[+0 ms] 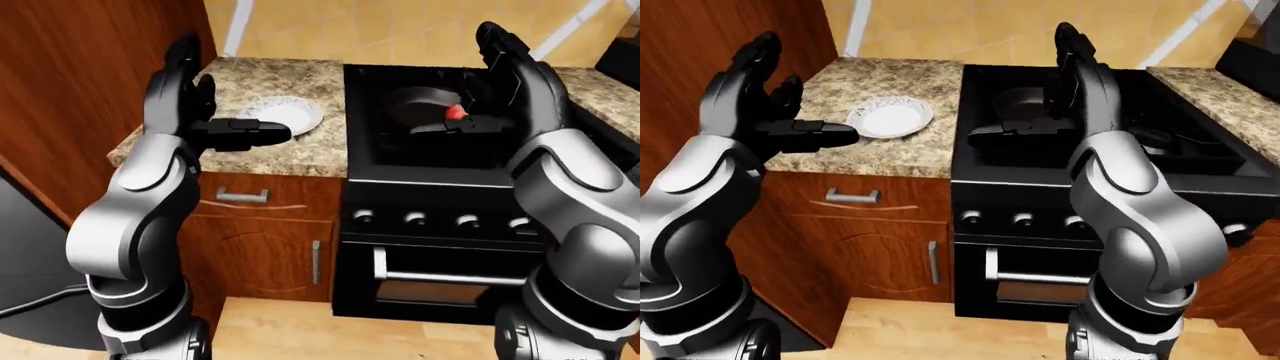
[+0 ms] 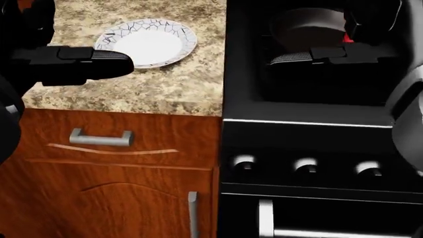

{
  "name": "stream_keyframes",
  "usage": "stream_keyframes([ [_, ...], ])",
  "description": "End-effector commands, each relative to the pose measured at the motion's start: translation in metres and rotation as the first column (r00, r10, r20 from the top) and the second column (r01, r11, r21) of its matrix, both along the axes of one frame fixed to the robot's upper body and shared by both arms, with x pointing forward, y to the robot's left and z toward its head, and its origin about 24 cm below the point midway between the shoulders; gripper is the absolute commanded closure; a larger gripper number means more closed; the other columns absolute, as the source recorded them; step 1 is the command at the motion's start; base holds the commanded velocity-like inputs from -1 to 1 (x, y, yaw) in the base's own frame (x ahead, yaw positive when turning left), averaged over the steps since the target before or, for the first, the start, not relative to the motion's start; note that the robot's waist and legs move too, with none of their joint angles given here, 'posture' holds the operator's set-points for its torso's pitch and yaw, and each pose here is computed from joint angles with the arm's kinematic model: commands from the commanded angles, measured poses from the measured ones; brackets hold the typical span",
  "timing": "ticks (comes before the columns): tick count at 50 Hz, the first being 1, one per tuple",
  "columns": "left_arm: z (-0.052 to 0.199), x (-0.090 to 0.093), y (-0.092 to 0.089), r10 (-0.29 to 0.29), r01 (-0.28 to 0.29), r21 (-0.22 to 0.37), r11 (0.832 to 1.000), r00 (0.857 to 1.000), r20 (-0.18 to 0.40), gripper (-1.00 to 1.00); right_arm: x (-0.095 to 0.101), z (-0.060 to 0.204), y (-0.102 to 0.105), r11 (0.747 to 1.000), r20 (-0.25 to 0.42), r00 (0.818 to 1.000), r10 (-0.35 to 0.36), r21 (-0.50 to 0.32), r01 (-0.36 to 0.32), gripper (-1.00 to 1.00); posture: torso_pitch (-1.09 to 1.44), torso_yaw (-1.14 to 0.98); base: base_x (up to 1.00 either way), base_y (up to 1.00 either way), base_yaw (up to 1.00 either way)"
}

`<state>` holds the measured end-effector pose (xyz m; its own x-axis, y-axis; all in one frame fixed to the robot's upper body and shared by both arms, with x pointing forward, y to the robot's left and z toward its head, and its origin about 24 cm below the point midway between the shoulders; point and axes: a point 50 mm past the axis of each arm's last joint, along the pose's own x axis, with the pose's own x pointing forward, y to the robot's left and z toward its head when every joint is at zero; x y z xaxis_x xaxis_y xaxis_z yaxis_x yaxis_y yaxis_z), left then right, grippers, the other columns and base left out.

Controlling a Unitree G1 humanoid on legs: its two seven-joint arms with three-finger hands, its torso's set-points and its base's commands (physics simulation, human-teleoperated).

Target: Pick the tomato from the pan and place it on the plate.

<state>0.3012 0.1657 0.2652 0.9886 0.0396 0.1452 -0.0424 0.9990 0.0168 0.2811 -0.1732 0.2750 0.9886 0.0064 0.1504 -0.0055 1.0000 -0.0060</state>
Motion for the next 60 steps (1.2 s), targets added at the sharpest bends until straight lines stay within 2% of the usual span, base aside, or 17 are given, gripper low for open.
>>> stream_keyframes([
  [1, 0.0159, -0.0054, -0.0024, -0.016, 0.016, 0.001, 1.000, 0.996, 0.092, -1.00, -0.0061, 0.0164, -0.0021, 1.000, 0.101, 0.995, -0.016, 0.006, 0.015, -1.00, 0.00, 0.00, 0.09, 0.02, 0.00],
  [60, 0.0143, -0.0054, -0.0033, -0.020, 0.020, 0.005, 1.000, 0.996, 0.089, -1.00, -0.0061, 0.0163, -0.0008, 1.000, 0.100, 0.995, -0.015, 0.000, 0.015, -1.00, 0.00, 0.00, 0.11, 0.00, 0.00],
])
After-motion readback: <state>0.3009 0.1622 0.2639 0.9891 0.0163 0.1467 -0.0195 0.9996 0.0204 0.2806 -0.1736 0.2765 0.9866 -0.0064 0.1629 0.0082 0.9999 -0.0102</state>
